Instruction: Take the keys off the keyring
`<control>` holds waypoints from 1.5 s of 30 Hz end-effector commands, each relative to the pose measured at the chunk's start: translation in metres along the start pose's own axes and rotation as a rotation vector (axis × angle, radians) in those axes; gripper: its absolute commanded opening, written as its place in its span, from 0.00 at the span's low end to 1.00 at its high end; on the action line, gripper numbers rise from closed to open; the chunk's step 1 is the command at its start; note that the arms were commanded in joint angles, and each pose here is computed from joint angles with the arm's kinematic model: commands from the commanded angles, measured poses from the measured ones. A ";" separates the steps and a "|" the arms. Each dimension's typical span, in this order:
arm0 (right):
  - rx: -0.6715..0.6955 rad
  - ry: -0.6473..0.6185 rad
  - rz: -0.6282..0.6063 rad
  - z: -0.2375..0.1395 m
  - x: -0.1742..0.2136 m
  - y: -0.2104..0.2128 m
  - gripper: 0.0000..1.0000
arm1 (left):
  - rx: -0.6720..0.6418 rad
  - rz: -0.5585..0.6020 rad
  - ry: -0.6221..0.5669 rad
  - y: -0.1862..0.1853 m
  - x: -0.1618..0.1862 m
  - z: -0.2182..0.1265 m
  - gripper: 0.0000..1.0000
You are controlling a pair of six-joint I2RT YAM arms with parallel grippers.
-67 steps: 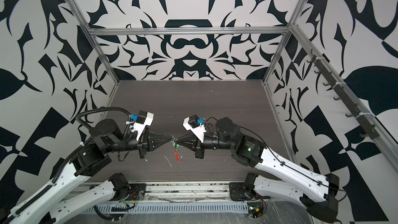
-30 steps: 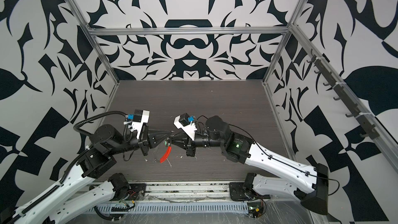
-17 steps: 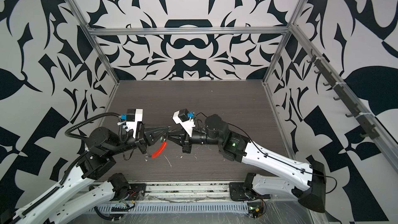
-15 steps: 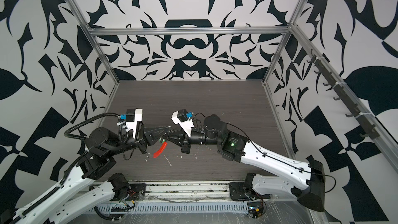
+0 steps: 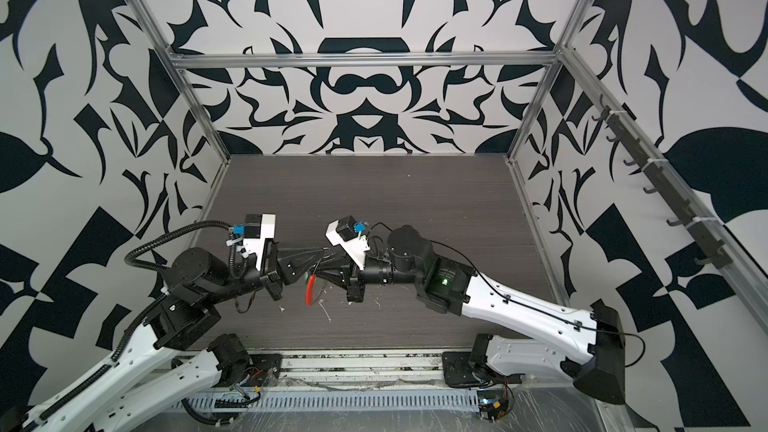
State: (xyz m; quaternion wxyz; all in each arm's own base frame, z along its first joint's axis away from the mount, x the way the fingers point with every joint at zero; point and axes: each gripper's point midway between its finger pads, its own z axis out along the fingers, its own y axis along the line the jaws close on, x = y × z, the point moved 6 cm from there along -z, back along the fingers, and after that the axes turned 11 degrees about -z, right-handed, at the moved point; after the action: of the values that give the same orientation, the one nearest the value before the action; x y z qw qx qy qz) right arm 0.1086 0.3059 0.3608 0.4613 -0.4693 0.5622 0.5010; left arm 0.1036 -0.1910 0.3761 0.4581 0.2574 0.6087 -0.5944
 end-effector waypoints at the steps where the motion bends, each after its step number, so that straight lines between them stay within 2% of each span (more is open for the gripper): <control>1: 0.063 -0.035 -0.023 -0.015 -0.006 0.001 0.00 | -0.043 0.008 0.005 0.002 0.001 -0.004 0.00; 12: 0.128 0.098 0.048 -0.017 0.040 -0.008 0.00 | -0.077 0.018 -0.044 0.002 0.001 -0.016 0.00; 17: 0.149 0.109 0.049 -0.016 0.045 -0.012 0.00 | -0.104 -0.003 -0.029 0.010 0.006 -0.012 0.00; 24: 0.246 0.072 0.006 -0.032 0.036 -0.016 0.00 | -0.143 -0.023 -0.019 0.020 0.014 -0.010 0.00; 34: 0.493 0.025 -0.044 -0.067 0.023 -0.029 0.00 | -0.171 -0.027 -0.040 0.022 0.013 -0.014 0.00; 38: 0.624 0.074 -0.044 -0.075 0.028 -0.042 0.00 | -0.182 -0.028 -0.044 0.023 0.013 -0.016 0.00; 41: 0.692 0.148 -0.006 -0.073 0.041 -0.060 0.00 | -0.191 -0.029 -0.047 0.023 0.013 -0.018 0.00; 45: 0.555 0.224 0.229 -0.053 0.078 -0.092 0.00 | -0.191 -0.029 -0.050 0.023 0.014 -0.019 0.00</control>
State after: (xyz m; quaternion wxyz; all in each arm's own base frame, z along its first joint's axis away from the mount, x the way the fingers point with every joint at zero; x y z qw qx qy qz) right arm 0.1714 0.2362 0.2918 0.5038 -0.3325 0.7482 0.2753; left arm 0.1137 -0.1753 0.3512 0.4840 0.1949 0.6547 -0.5469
